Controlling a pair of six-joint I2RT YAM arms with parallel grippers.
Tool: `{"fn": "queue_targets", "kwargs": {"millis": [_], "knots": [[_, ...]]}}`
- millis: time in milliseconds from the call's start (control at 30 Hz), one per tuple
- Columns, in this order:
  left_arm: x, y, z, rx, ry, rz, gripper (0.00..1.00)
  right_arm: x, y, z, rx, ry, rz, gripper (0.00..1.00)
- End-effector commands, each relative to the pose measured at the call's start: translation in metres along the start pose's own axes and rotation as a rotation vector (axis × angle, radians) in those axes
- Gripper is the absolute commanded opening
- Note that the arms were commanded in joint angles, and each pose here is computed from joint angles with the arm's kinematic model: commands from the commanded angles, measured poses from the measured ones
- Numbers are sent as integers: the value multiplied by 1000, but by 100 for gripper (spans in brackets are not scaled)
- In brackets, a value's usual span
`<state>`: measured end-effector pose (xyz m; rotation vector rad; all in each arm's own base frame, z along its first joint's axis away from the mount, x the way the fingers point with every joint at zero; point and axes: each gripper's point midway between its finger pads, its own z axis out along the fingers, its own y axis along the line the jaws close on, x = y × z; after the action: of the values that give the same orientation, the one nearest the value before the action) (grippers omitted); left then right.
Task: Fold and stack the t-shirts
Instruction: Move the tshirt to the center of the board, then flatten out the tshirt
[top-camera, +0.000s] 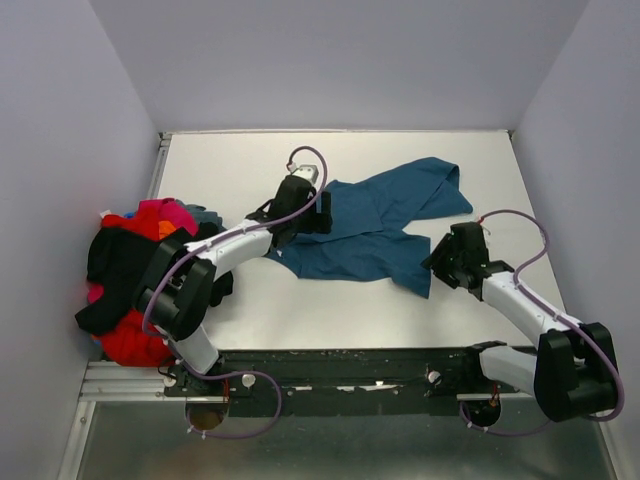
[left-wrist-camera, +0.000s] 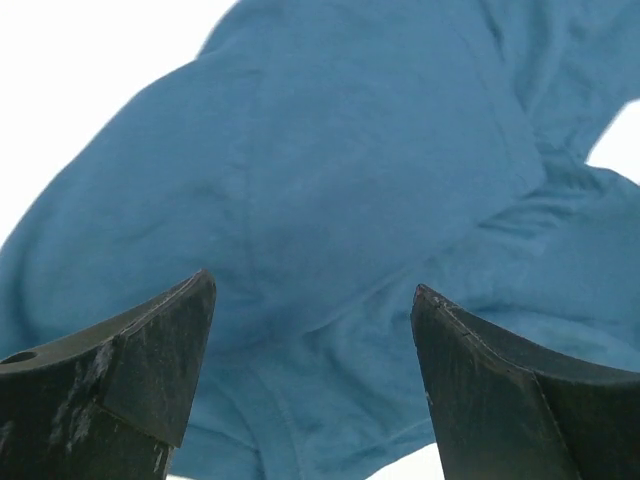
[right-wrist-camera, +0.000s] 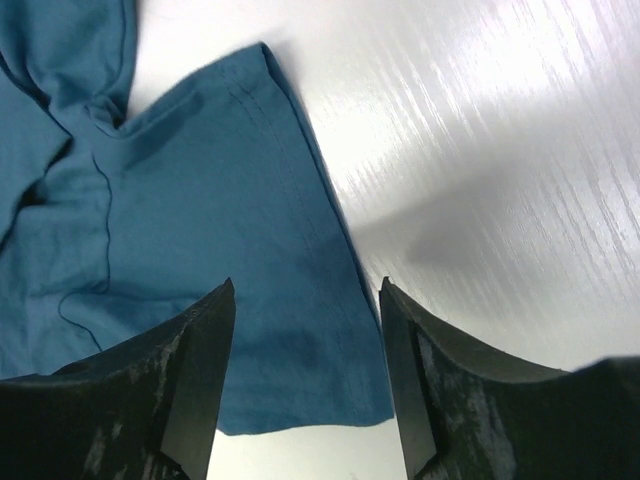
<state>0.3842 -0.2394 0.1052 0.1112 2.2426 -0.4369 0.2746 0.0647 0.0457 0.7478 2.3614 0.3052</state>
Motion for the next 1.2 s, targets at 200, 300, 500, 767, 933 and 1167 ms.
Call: {"fn": "queue_targets", "kwargs": {"millis": [200,300,500,767,933,1167], "knots": [[25,-63,10,398,30,126,90,39,-22,1,56,115,23,56],[28,-62,19,378,68,120,89,41,-21,2,57,123,15,50],[25,-53,21,313,62,104,90,59,-12,2,30,193,-16,30],[18,-40,15,241,28,99,92,90,25,-32,-140,262,-113,1],[10,-23,11,138,-3,92,93,129,64,-65,-244,350,-214,1],[-5,8,-7,-31,-81,87,95,178,124,-116,-333,426,-449,1]]}}
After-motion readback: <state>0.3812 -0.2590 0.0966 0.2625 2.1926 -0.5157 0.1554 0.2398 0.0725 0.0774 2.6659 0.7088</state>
